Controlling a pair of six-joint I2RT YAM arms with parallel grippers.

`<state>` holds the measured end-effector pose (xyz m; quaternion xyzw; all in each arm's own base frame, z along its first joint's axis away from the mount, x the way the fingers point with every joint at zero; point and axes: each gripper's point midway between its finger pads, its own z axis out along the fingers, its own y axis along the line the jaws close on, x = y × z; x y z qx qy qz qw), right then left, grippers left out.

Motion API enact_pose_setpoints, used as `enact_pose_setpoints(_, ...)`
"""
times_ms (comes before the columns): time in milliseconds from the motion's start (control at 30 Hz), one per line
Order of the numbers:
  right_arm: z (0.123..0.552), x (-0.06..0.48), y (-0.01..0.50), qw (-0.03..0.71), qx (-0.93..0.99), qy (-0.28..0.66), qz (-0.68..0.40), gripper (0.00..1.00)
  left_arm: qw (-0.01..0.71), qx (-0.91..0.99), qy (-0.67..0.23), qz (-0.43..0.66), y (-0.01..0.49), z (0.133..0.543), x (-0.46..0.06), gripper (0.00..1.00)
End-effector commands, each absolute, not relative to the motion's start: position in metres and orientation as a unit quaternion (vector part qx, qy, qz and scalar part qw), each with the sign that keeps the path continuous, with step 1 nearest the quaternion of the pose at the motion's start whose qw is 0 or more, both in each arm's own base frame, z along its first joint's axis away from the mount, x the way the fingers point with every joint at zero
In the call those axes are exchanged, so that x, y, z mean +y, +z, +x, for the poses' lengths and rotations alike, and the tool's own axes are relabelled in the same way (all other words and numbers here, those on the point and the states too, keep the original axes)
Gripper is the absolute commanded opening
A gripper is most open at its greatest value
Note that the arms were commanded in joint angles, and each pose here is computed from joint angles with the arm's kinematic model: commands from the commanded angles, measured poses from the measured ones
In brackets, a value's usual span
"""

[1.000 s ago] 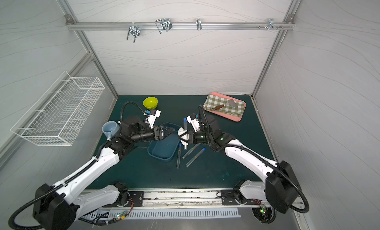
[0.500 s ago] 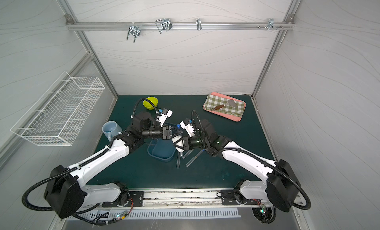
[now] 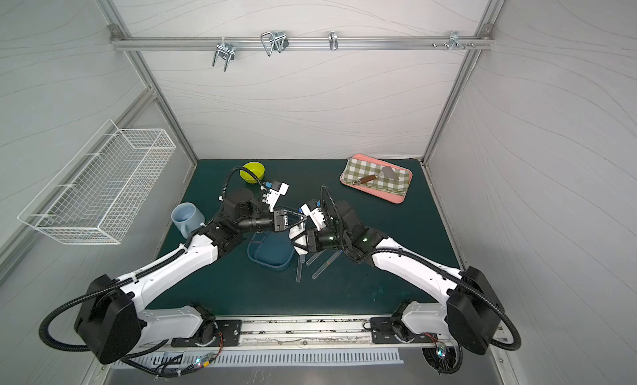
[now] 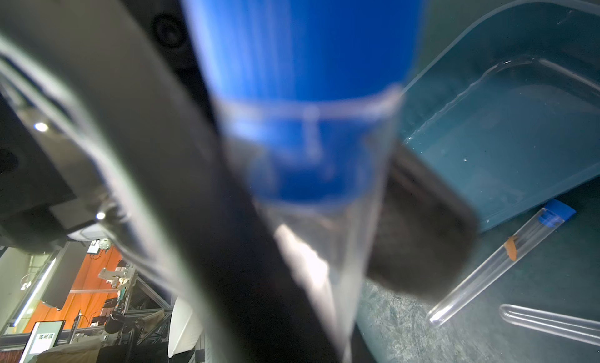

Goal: Wipe the exteriors of test tubes
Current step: Wipe the dirt from the test tube.

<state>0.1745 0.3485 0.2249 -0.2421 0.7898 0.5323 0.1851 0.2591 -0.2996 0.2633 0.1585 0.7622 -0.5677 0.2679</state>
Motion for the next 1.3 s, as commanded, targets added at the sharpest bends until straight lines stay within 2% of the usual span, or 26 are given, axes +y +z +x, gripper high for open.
enact_pose_setpoints(0, 0.175, 0.349, 0.238, 0.199, 0.783, 0.537, -0.244, 0.17, 0.294, 0.747, -0.572, 0.167, 0.273, 0.263, -0.303, 0.08)
enact_pose_setpoints(400, 0.214, 0.343, 0.262, 0.242, 0.769, 0.546, -0.229, 0.2, 0.291, 0.75, -0.572, 0.164, 0.278, 0.264, -0.303, 0.08)
enact_pose_setpoints(933, 0.163, 0.343, 0.218, 0.191, 0.788, 0.547, -0.21, 0.19, 0.303, 0.758, -0.563, 0.132, 0.276, 0.281, -0.286, 0.09)
enact_pose_setpoints(1067, 0.171, 0.35, 0.222, 0.197, 0.787, 0.541, -0.222, 0.19, 0.3, 0.757, -0.565, 0.132, 0.275, 0.281, -0.287, 0.09)
enact_pose_setpoints(1267, 0.209, 0.354, 0.246, 0.225, 0.774, 0.55, -0.218, 0.19, 0.301, 0.755, -0.567, 0.134, 0.278, 0.279, -0.286, 0.09)
